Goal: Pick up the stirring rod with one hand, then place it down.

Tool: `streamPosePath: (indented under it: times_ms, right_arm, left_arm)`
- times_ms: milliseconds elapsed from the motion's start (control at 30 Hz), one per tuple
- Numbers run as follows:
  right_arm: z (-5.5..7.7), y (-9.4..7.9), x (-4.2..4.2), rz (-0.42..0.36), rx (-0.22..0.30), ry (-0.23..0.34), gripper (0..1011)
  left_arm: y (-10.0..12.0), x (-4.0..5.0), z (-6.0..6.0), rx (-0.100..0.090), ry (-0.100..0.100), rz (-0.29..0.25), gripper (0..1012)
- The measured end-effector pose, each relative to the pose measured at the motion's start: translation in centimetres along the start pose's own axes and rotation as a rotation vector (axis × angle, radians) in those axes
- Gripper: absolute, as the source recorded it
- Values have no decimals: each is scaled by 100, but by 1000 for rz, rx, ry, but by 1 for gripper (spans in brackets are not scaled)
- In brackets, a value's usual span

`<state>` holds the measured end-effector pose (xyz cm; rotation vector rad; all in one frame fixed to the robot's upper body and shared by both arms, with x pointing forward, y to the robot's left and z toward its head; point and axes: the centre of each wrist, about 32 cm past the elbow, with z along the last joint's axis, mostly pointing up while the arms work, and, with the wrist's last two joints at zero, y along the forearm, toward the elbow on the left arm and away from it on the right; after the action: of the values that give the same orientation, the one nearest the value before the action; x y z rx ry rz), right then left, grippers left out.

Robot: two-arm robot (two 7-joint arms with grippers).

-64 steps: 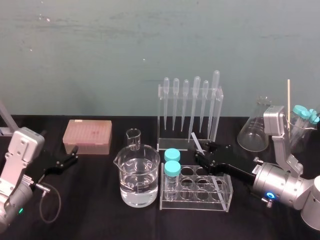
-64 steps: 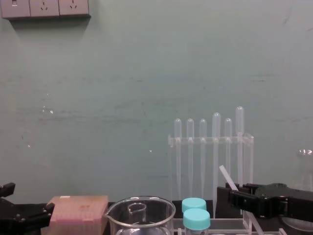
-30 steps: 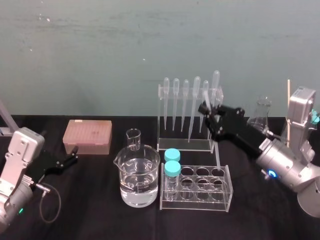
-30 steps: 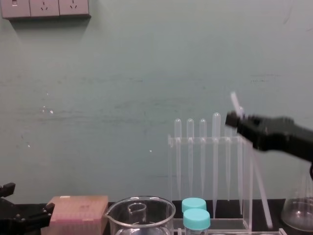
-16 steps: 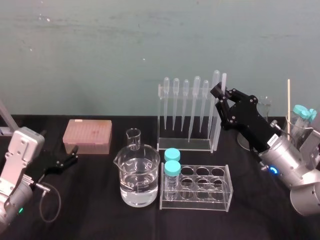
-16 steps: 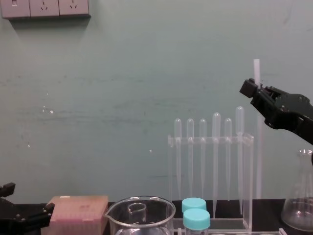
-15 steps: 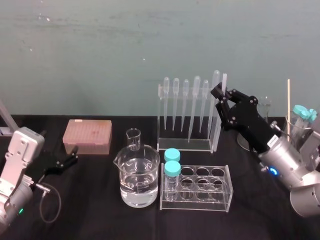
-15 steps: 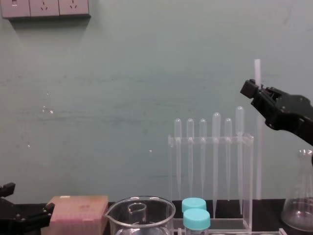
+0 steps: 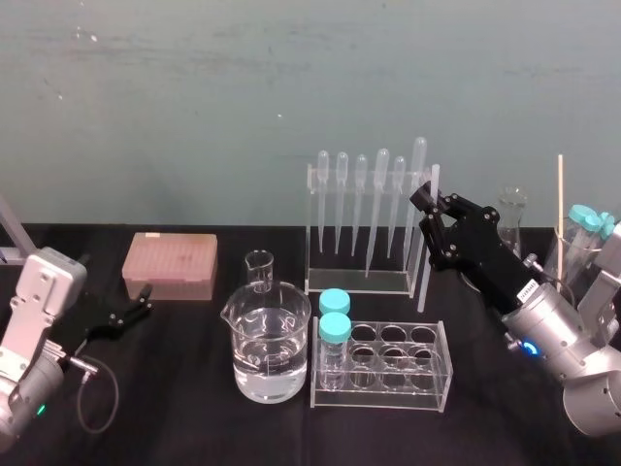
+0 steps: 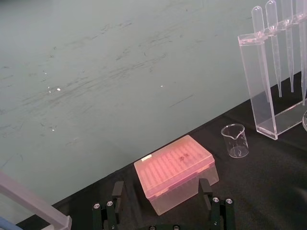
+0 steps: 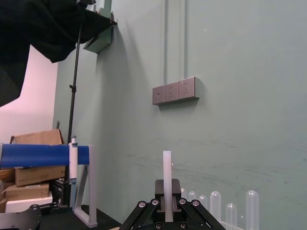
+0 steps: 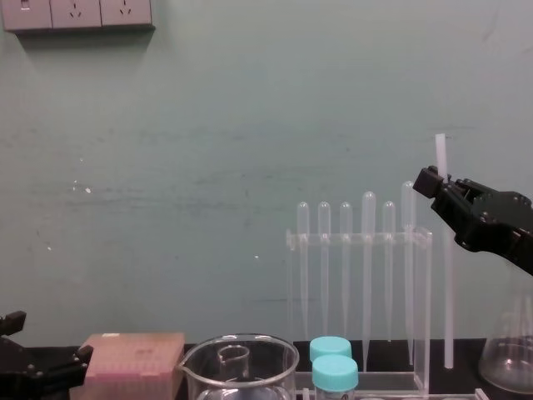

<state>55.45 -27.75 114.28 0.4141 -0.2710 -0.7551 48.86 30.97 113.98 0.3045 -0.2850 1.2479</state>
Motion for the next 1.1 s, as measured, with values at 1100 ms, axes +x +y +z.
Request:
streamPosePath:
  times_ms: [1100]
  right_arm:
    - [10,18,4,5,11,-4,71]
  left_arm:
    - [0,0,0,0,0,0,1000]
